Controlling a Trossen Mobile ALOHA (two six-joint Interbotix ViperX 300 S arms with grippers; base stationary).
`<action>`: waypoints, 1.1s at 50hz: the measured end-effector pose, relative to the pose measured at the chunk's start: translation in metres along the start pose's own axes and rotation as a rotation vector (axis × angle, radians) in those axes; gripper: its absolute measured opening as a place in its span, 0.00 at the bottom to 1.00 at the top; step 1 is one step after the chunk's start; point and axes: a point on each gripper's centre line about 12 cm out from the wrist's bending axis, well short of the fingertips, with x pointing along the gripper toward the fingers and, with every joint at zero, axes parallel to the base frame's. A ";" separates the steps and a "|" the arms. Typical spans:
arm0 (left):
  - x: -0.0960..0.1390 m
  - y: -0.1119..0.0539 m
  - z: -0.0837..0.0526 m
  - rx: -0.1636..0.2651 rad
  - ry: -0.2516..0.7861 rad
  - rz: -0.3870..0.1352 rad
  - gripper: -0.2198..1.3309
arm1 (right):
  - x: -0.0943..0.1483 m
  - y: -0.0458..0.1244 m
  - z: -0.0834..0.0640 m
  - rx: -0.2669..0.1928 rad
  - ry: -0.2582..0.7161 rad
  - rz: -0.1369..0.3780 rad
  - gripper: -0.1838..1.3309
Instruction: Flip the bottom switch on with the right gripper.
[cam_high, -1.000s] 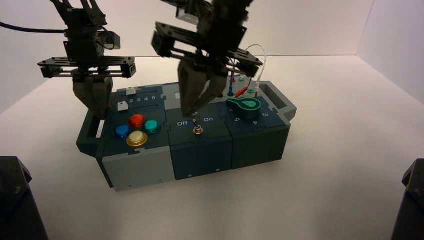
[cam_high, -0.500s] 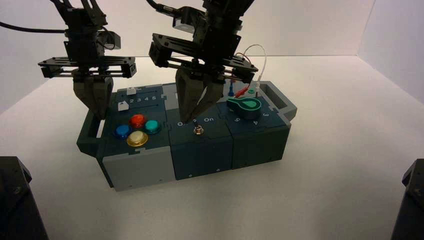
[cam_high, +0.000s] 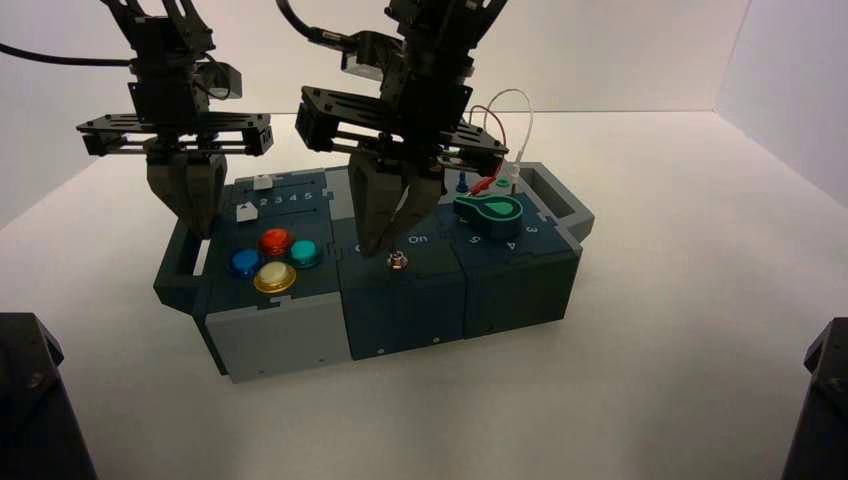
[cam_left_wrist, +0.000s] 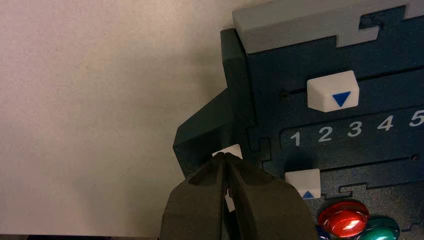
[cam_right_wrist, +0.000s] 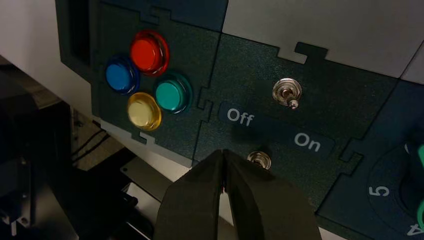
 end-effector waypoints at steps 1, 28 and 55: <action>0.000 0.000 0.000 0.001 0.000 0.001 0.04 | 0.000 0.000 0.001 0.001 -0.003 0.001 0.03; 0.000 0.000 0.001 0.003 0.001 0.001 0.04 | 0.001 -0.009 -0.001 0.018 -0.004 -0.009 0.02; 0.000 -0.002 0.006 0.002 -0.004 -0.001 0.04 | -0.004 -0.022 -0.003 0.043 -0.008 -0.023 0.02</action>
